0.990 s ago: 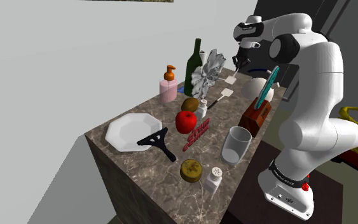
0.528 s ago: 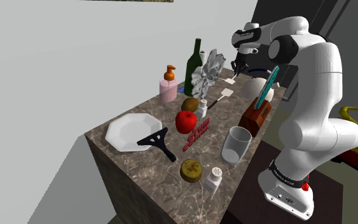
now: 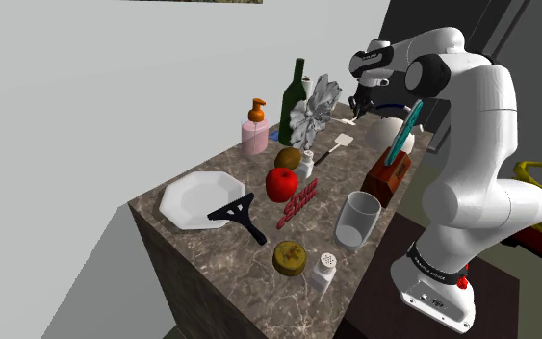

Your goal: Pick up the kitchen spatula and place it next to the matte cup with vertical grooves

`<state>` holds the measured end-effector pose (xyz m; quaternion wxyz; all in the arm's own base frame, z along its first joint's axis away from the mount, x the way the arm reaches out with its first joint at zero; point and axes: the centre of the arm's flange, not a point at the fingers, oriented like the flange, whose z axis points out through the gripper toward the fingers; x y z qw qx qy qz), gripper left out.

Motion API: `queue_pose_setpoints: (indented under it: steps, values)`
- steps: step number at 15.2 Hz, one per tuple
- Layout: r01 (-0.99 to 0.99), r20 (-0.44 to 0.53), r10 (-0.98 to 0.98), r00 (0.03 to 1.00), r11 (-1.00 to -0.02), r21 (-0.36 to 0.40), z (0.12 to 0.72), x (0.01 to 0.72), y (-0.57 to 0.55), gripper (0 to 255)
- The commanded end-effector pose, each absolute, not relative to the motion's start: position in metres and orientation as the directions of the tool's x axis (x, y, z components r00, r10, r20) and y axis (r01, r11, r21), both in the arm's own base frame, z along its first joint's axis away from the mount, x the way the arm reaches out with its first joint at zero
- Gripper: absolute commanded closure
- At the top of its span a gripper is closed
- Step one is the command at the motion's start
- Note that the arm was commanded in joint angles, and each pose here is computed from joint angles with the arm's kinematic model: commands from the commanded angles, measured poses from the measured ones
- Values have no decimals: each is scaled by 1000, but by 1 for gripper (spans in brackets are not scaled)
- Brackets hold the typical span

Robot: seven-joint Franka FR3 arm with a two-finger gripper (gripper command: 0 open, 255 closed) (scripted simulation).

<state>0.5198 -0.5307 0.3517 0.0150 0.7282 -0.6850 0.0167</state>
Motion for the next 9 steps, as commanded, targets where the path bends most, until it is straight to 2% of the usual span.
queue_pose_setpoints:
  steps: [1, 2, 3, 9]
  values:
    - [-998, 44, -997, 62, -62, 0, 351, 520, -530, 255]
    - [-998, 44, -997, 62, -62, 0, 351, 520, -530, 255]
    - [-998, 44, -997, 62, -62, 0, 351, 520, -531, 0]
    - [-998, 44, -997, 62, -62, 0, 364, 520, -530, 0]
